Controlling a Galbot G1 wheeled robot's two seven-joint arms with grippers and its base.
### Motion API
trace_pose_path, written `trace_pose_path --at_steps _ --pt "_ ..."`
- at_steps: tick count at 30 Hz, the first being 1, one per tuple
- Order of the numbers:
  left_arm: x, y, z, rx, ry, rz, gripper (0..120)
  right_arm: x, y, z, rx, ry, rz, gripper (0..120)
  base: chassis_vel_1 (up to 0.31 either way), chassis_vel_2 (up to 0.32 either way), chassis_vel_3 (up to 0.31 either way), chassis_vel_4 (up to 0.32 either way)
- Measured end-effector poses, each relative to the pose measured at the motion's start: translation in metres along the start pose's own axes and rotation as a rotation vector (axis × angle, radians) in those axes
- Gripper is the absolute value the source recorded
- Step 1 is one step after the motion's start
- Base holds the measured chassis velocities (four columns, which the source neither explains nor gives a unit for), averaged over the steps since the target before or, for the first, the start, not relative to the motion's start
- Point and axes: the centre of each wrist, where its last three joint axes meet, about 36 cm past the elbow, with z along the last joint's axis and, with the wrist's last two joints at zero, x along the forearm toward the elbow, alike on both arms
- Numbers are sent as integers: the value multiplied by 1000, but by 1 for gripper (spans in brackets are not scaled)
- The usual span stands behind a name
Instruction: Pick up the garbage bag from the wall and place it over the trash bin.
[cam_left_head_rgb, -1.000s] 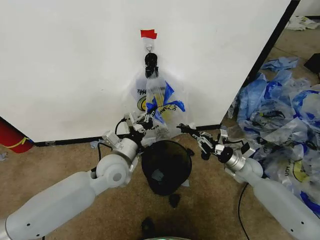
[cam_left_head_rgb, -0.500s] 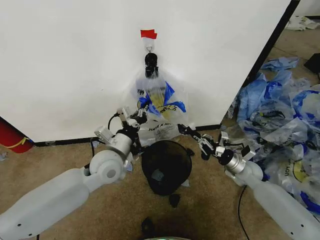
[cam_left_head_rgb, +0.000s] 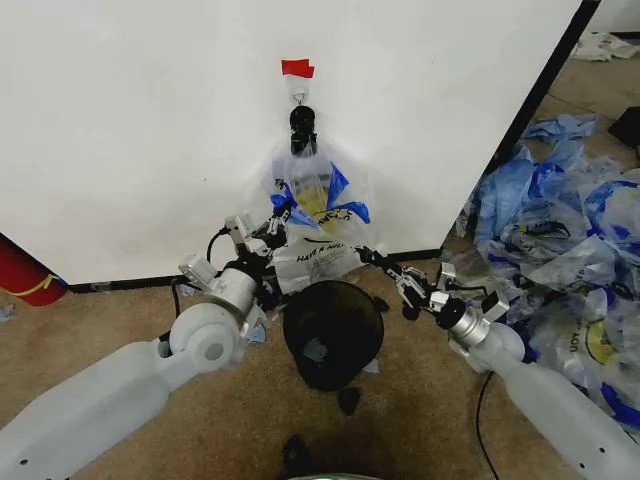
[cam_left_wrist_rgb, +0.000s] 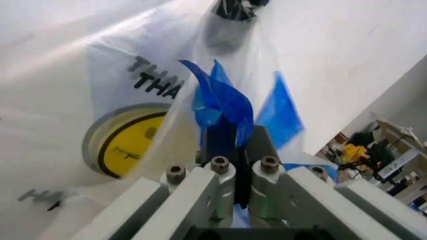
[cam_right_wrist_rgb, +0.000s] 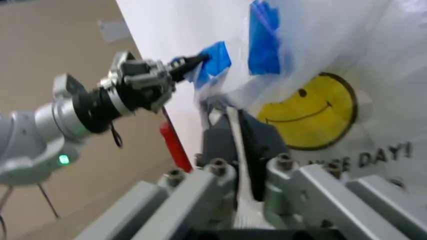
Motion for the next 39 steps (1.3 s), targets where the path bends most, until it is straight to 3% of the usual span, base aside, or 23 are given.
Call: trace_pose_path --at_steps 6,11,15,20,25,31,39 --pt "0 1 -3 -3 -11 -5 0 30 10 -55 192 125 54 31 0 0 0 0" --pt "-2 2 -6 -11 -24 -7 0 38 15 -102 356 158 91 48 0 0 0 0" --pt "-3 2 -6 -17 -29 -4 0 11 28 -132 444 105 126 62 0 0 0 0" --pt "-2 1 -3 -21 -27 -1 0 -54 30 -172 593 72 109 83 0 0 0 0" --pt "-2 2 -2 -21 -26 -3 0 -86 14 -167 606 115 45 97 0 0 0 0" --pt "-3 4 0 -26 -20 -8 0 -109 3 -150 606 194 -46 100 0 0 0 0" --pt "-6 6 2 -32 -16 -8 0 -153 -8 -173 773 344 -251 100 0 0 0 0"
